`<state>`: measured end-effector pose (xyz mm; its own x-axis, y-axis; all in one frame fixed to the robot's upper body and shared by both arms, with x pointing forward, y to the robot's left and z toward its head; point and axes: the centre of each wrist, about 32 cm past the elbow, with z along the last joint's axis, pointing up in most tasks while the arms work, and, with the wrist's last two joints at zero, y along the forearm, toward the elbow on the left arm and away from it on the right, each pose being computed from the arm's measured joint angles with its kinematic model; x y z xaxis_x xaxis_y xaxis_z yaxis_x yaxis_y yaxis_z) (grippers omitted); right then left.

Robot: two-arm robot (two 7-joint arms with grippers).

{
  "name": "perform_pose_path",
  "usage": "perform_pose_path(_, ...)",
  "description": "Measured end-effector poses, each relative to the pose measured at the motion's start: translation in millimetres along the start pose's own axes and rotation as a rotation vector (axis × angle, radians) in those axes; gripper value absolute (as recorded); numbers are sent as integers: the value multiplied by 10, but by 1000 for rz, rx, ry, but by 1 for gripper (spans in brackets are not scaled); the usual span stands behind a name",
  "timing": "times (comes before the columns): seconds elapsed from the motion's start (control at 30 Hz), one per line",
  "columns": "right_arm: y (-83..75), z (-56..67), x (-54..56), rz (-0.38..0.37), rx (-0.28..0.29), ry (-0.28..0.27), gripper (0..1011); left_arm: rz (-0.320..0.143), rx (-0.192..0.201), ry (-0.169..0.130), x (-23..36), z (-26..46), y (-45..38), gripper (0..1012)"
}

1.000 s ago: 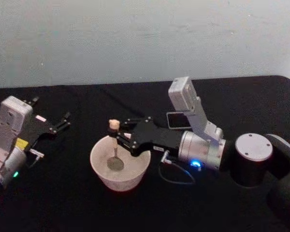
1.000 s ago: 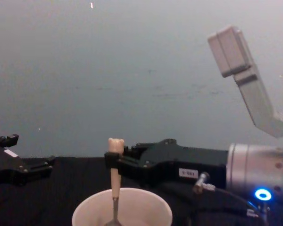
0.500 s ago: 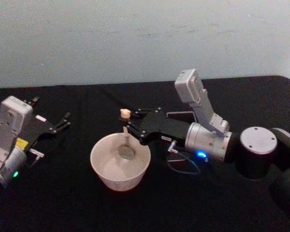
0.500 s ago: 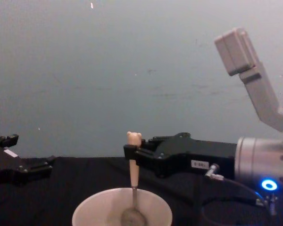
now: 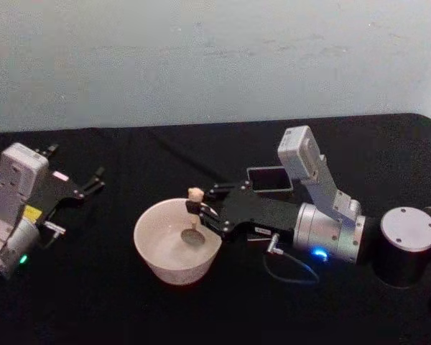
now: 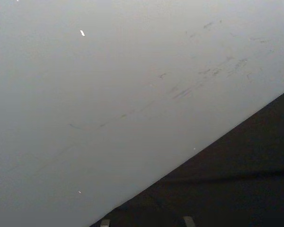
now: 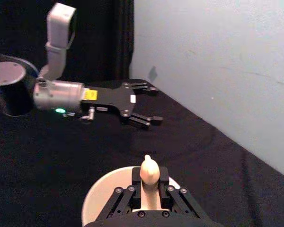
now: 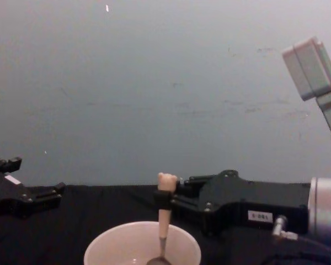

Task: Pick up the stirring spoon with one hand, stir inside the cup, then place it back in its original position.

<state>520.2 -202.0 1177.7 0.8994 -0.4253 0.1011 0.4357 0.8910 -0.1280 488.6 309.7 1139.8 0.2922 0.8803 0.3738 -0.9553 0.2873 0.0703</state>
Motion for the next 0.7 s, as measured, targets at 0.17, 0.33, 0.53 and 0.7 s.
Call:
perform_pose_path(0.17, -8, 23, -58, 24, 9, 9, 207, 0, 0, 0, 0, 0, 0, 1002)
perform_pose_path(0.33, 10, 56, -84, 34, 23, 15, 207, 0, 0, 0, 0, 0, 0, 1001)
perform_pose_path(0.53, 63, 86, -93, 37, 37, 24, 205, 0, 0, 0, 0, 0, 0, 1001)
perform_pose_path(0.7, 115, 108, -70, 17, 46, 33, 205, 0, 0, 0, 0, 0, 0, 1001)
